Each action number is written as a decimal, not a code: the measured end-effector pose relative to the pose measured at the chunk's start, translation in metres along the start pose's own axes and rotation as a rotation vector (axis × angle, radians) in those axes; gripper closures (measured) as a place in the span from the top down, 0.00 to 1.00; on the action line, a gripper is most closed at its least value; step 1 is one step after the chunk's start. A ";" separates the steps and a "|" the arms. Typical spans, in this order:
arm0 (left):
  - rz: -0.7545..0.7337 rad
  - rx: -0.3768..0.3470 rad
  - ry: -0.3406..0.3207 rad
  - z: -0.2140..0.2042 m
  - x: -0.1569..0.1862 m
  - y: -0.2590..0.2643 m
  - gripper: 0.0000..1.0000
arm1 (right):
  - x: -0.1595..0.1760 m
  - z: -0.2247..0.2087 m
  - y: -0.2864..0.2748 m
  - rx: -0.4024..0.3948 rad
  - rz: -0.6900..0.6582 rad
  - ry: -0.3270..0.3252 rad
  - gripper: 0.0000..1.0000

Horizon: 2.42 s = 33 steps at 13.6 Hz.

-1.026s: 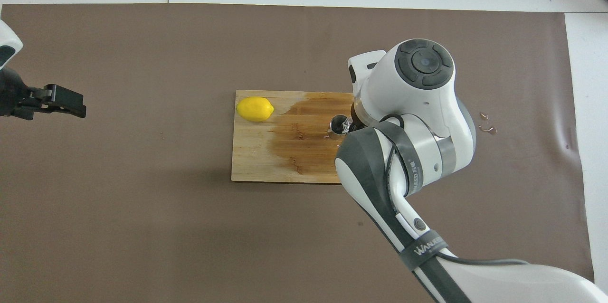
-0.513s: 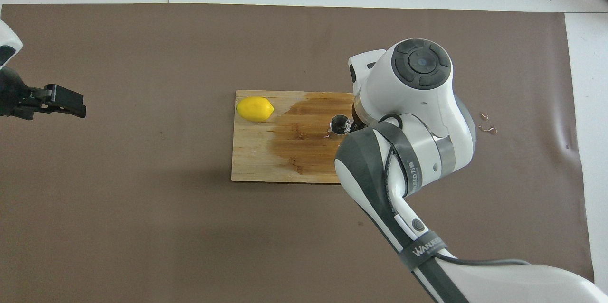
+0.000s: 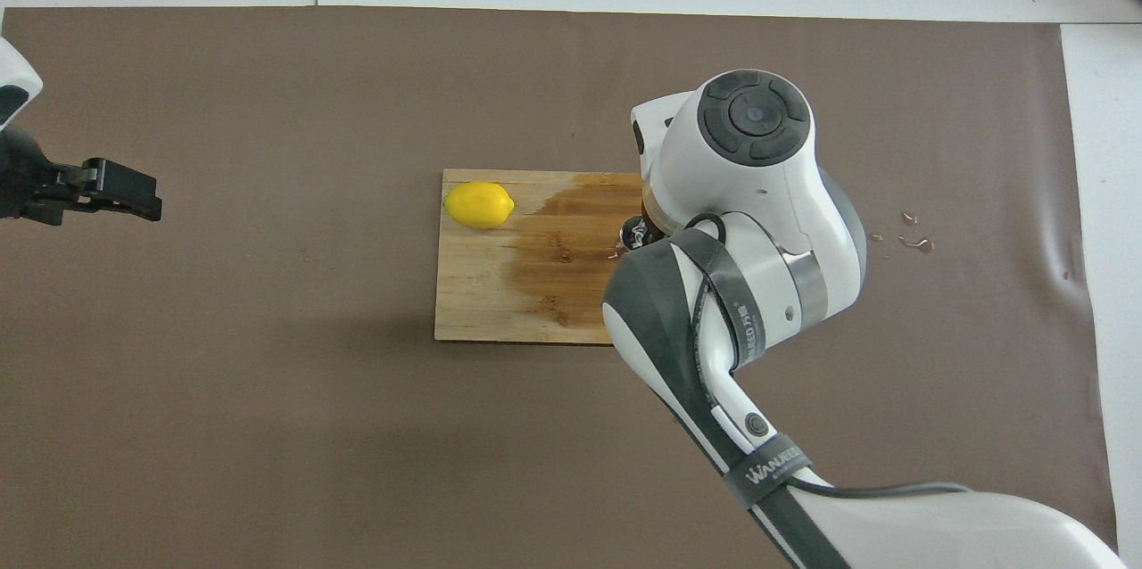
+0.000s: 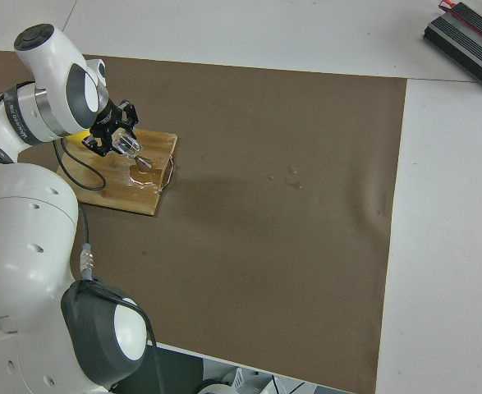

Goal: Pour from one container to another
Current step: 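Tilt the glass with the right gripper to pour into the jigger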

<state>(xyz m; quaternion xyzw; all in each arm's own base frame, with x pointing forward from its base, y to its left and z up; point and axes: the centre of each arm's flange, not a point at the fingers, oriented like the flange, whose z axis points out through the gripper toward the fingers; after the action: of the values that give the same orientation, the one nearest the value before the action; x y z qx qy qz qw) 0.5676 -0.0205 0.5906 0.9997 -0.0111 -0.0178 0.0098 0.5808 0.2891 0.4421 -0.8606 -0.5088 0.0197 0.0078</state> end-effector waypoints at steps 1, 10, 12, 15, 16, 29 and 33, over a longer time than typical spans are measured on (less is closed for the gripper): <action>0.000 0.000 0.000 0.000 0.000 0.000 1.00 | 0.000 0.000 -0.001 -0.010 -0.009 -0.012 0.49; 0.000 0.000 0.001 0.000 0.000 0.000 1.00 | 0.012 0.009 0.002 -0.036 -0.029 -0.041 0.49; 0.000 0.000 0.001 0.000 0.000 0.000 1.00 | 0.014 0.007 0.003 -0.033 -0.030 -0.049 0.49; 0.000 0.000 0.001 0.000 0.000 0.000 1.00 | 0.015 0.007 0.002 -0.035 -0.033 -0.055 0.49; 0.000 0.000 0.001 0.000 0.000 0.000 1.00 | 0.016 0.007 0.002 -0.035 -0.034 -0.056 0.49; 0.000 0.000 0.001 0.000 0.000 0.000 1.00 | 0.019 0.015 -0.004 -0.052 -0.061 -0.094 0.49; 0.000 0.000 0.001 0.000 0.000 0.000 1.00 | 0.020 0.013 -0.004 -0.054 -0.070 -0.091 0.49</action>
<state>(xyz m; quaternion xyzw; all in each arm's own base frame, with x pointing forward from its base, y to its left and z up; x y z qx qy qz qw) 0.5674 -0.0205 0.5909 0.9997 -0.0111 -0.0175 0.0098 0.5867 0.3080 0.4288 -0.8403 -0.5389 0.0447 -0.0378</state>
